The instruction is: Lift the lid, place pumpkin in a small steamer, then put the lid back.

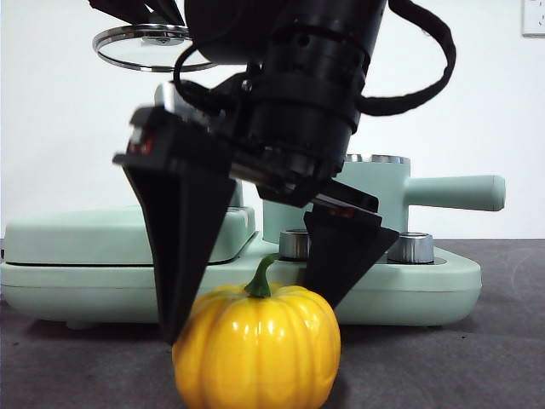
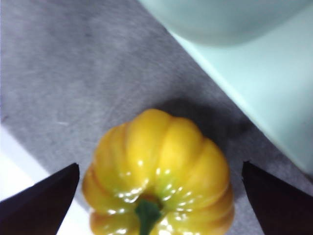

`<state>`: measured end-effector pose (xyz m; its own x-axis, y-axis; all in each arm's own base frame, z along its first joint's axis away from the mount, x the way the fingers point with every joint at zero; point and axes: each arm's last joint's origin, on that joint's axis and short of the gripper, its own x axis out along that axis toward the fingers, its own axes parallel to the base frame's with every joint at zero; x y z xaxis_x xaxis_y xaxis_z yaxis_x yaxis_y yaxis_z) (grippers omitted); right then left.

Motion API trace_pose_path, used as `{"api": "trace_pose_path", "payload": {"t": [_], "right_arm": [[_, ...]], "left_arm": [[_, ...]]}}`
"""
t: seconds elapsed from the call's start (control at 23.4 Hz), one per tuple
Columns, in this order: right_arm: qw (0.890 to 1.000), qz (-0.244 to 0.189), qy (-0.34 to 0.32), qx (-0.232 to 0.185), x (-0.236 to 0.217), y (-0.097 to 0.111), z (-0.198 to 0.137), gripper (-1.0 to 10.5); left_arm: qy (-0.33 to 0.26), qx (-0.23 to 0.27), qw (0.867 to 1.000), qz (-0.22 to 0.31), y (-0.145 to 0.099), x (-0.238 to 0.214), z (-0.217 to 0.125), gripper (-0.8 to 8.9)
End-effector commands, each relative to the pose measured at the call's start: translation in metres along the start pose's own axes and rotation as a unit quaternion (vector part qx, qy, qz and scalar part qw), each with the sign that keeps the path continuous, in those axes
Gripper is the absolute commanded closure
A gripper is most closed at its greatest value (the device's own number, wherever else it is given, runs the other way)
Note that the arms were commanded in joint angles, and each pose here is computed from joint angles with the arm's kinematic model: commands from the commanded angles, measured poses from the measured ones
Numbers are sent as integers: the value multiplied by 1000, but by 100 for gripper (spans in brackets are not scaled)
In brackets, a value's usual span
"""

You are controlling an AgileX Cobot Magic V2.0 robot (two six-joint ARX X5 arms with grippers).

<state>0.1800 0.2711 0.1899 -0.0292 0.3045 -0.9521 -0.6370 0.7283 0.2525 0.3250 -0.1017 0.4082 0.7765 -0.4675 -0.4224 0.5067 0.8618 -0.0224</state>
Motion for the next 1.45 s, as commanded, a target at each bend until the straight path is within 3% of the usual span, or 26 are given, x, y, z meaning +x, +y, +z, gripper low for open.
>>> {"api": "trace_pose_path", "payload": {"t": [0.04,0.26,0.6,0.85,1.24,1.45], "right_arm": [[1000,-6,5,15,7,4,4,401],[1000,-7,15,22,13,4,4,425],[999,-3,31,28,14,5,2,631],[997,26,44,49,4,7,6,631],[998,24,47,36,-67,14,33,631],[999,17,5,52,-119,-4,51,631]], "left_arm": [[-31,12,999,1,-1,-6,12,799],[-32,11,999,1,-1,-6,12,799],[-31,11,999,1,-1,-6,12,799],[-31,11,999,1,-1,-6,12,799],[-30,12,999,1,-1,-5,12,799],[-30,11,999,3,0,-6,12,799]]}}
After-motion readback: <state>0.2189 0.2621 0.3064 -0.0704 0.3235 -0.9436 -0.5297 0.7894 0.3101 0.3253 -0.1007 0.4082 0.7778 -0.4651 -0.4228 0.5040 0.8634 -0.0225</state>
